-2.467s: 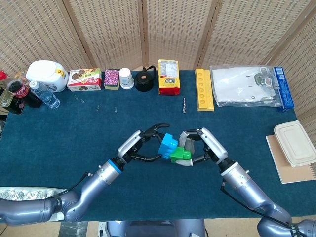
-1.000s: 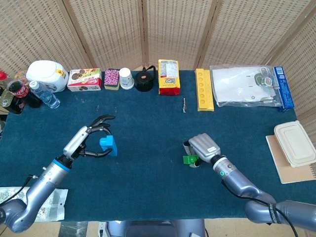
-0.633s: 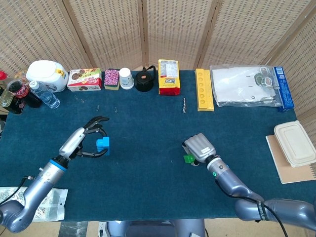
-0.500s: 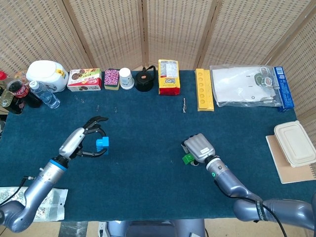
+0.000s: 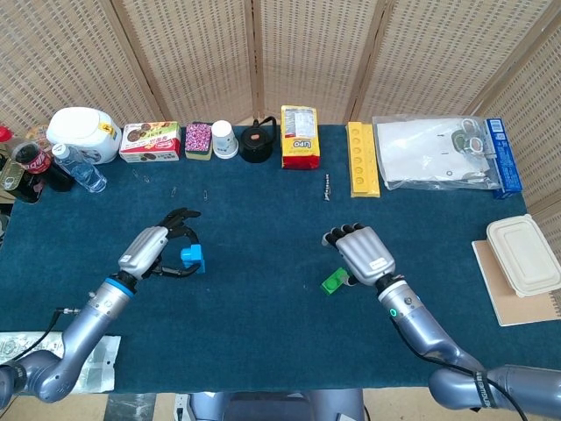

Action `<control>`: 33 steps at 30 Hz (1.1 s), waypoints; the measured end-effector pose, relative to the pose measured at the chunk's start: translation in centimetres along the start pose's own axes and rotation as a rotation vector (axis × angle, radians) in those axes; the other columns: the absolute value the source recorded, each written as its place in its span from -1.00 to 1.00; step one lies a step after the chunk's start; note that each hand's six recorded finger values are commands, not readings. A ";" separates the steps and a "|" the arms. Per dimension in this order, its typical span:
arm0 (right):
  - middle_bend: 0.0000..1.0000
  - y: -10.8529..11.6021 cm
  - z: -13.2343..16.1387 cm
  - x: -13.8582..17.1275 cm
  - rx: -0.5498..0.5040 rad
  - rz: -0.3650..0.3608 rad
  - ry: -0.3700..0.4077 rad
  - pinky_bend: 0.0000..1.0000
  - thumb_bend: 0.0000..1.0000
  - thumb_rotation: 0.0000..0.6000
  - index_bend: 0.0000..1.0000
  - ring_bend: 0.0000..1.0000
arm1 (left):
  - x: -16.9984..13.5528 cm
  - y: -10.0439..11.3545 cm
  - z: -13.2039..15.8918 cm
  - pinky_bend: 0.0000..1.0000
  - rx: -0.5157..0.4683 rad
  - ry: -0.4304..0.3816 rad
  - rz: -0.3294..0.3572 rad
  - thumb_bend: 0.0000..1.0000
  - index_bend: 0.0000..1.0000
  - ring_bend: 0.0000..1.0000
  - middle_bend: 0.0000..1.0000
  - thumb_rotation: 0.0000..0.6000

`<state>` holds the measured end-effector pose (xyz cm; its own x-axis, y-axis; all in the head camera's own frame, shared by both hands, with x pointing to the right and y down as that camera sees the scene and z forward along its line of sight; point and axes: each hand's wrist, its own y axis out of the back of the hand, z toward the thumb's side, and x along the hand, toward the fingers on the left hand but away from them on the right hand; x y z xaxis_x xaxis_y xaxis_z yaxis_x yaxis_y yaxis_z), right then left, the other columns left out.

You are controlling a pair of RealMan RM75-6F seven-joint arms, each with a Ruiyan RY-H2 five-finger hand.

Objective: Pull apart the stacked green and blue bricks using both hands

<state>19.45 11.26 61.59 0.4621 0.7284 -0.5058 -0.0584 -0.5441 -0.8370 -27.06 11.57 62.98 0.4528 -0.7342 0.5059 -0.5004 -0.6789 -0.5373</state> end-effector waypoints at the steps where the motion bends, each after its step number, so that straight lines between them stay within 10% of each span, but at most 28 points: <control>1: -0.29 0.4 -0.1 0.2 -0.007 -0.016 0.000 -0.26 -1.00 1.00 -0.33 -0.34 | 0.3 -0.2 0.1 -0.66 0.033 0.003 -0.003 -0.29 0.16 -1.00 -0.69 0.74; 13: -0.27 3.8 -5.2 2.7 -0.092 -0.204 -0.090 -0.28 -1.00 1.00 -0.32 -0.34 | 4.1 -3.4 1.7 -0.71 0.320 0.034 -0.036 -0.58 -0.96 -1.00 -0.82 0.75; 23: -0.25 4.3 -12.1 6.5 -0.093 -0.269 -0.240 -0.31 -1.00 1.00 -0.27 -0.34 | 4.8 -3.4 2.2 -0.71 0.354 0.051 -0.016 -0.63 -1.00 -1.00 -0.83 0.74; 33: -0.24 4.6 -16.6 9.9 -0.048 -0.281 -0.347 -0.31 -1.00 1.00 -0.25 -0.34 | -0.1 0.9 0.5 -0.71 0.373 0.084 0.113 -0.63 -1.00 -1.00 -0.83 0.76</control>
<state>38.42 9.03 56.23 0.1292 0.9429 -0.3071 0.0715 -0.3177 -0.9455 -27.19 11.02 62.11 0.3403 -0.8117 0.4748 -0.2343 -0.5622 -0.7931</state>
